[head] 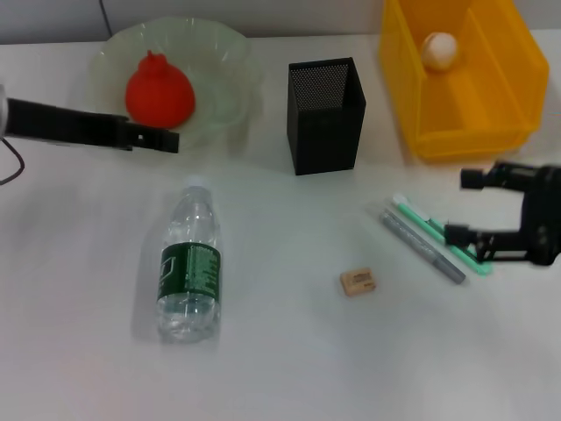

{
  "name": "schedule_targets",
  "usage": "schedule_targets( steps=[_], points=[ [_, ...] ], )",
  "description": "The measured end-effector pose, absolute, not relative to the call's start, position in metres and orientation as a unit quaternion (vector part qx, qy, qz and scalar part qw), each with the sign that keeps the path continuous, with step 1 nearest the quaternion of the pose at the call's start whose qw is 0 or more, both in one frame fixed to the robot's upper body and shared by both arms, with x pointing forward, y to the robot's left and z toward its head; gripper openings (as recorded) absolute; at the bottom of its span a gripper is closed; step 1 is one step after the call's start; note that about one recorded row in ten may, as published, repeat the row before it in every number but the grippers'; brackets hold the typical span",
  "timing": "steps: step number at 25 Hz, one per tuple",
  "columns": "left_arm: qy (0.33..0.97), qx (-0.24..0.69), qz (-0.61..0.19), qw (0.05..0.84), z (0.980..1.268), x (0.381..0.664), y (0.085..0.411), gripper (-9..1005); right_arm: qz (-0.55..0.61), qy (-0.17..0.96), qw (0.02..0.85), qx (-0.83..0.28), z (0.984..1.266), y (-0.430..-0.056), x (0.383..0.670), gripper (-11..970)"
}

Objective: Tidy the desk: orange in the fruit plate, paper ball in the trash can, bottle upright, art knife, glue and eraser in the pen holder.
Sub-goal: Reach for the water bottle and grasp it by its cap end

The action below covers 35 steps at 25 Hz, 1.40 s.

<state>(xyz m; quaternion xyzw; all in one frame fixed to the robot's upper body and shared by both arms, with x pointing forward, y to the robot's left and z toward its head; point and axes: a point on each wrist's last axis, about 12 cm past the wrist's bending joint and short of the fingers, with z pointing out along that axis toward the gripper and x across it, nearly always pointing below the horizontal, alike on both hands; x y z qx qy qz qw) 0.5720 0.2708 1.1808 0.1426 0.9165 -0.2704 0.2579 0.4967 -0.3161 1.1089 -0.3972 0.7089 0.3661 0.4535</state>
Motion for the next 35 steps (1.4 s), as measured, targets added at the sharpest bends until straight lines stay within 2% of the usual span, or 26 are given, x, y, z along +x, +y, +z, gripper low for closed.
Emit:
schedule_targets(
  steps=[2, 5, 7, 15, 32, 35],
  points=[
    [0.935, 0.131, -0.238, 0.227, 1.177, 0.579, 0.255, 807, 0.385, 0.694, 0.455, -0.405, 1.090, -0.309, 0.492, 846],
    [0.942, 0.127, -0.226, 0.214, 1.171, 0.582, 0.246, 807, 0.394, 0.687, 0.451, -0.412, 1.085, -0.303, 0.492, 846],
    [0.948, 0.112, -0.225, 0.195, 1.156, 0.590, 0.235, 807, 0.399, 0.688, 0.434, -0.424, 1.080, -0.297, 0.493, 846],
    [0.955, 0.086, -0.222, 0.177, 1.126, 0.599, 0.227, 807, 0.396, 0.683, 0.429, -0.439, 1.070, -0.290, 0.493, 845],
    [0.951, 0.131, -0.211, 0.182, 1.118, 0.603, 0.197, 797, 0.436, 0.646, 0.435, -0.452, 1.074, -0.286, 0.480, 844],
    [0.951, 0.143, -0.204, 0.183, 1.116, 0.602, 0.193, 728, 0.440, 0.643, 0.437, -0.450, 1.076, -0.287, 0.479, 844]
  ],
)
